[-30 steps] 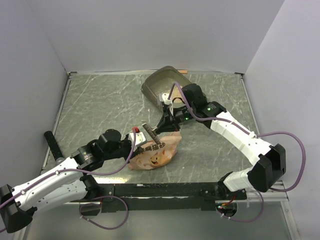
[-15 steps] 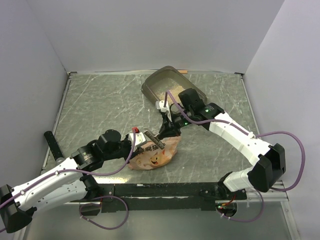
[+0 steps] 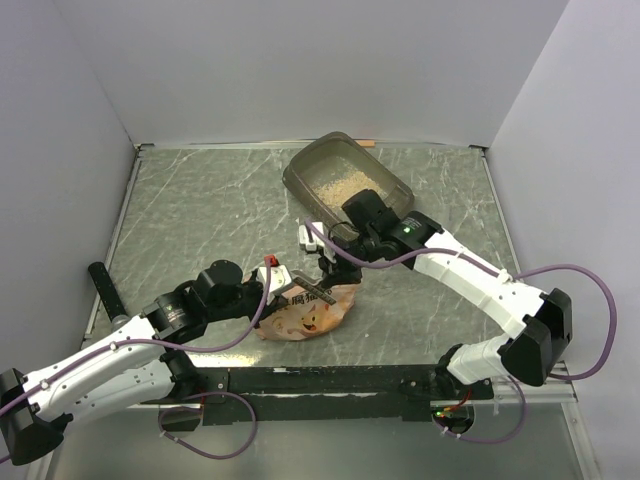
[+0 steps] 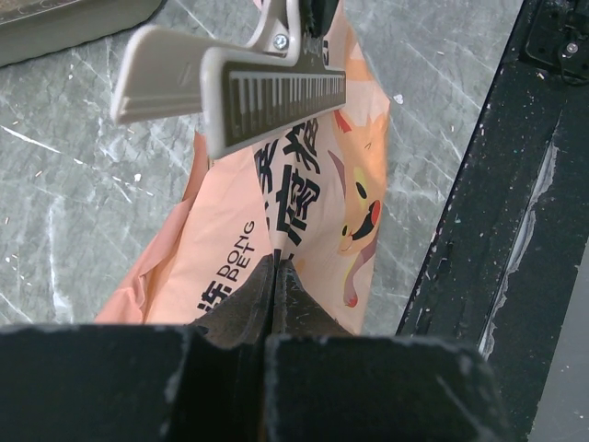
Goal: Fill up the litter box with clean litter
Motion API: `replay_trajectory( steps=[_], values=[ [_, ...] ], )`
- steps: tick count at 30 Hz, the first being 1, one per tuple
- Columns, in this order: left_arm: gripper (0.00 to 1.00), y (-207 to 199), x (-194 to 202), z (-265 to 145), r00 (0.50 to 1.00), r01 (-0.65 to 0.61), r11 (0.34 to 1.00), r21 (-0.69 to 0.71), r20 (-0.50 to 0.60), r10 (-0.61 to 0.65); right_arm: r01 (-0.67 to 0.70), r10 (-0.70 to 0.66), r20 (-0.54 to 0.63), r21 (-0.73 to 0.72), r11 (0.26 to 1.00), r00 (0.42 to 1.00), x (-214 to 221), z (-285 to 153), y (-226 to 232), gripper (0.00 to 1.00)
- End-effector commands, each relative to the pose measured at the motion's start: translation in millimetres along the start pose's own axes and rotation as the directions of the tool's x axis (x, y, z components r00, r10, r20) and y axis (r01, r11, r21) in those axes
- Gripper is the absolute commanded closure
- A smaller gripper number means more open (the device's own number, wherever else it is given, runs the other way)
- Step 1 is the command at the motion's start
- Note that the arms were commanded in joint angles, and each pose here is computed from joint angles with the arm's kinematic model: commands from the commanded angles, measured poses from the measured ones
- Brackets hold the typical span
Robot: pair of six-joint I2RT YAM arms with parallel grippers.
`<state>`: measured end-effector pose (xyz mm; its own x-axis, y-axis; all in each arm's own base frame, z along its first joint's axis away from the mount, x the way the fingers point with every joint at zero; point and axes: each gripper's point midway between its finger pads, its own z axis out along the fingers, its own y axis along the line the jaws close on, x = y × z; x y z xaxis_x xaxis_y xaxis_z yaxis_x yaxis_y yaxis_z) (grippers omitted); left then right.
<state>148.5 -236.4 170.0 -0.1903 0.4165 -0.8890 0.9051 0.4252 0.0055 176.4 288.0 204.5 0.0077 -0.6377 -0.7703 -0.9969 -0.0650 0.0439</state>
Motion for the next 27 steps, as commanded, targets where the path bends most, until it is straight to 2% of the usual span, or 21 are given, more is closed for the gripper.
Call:
replay_trajectory(
  steps=[1, 10, 20, 27],
  values=[
    [0.99, 8, -28, -5, 0.995, -0.012, 0.999, -0.046, 0.101, 0.016, 0.017, -0.003, -0.183, 0.072, 0.997, 0.983, 23, -18, 2, 1.00],
    [0.99, 6, -30, -7, 0.994, -0.015, 0.999, -0.046, 0.109, 0.020, 0.076, -0.035, -0.256, 0.150, 0.986, 0.966, 14, -33, -8, 1.00],
    [0.99, 6, -31, -9, 0.992, -0.020, 0.998, -0.051, 0.120, 0.026, 0.111, -0.074, -0.211, 0.171, 0.979, 0.975, -10, -44, -9, 1.00],
    [0.99, 5, -31, -10, 0.992, -0.021, 0.998, -0.052, 0.121, 0.027, 0.079, -0.061, -0.169, 0.100, 0.992, 0.984, -6, -20, -3, 1.00]
  ],
)
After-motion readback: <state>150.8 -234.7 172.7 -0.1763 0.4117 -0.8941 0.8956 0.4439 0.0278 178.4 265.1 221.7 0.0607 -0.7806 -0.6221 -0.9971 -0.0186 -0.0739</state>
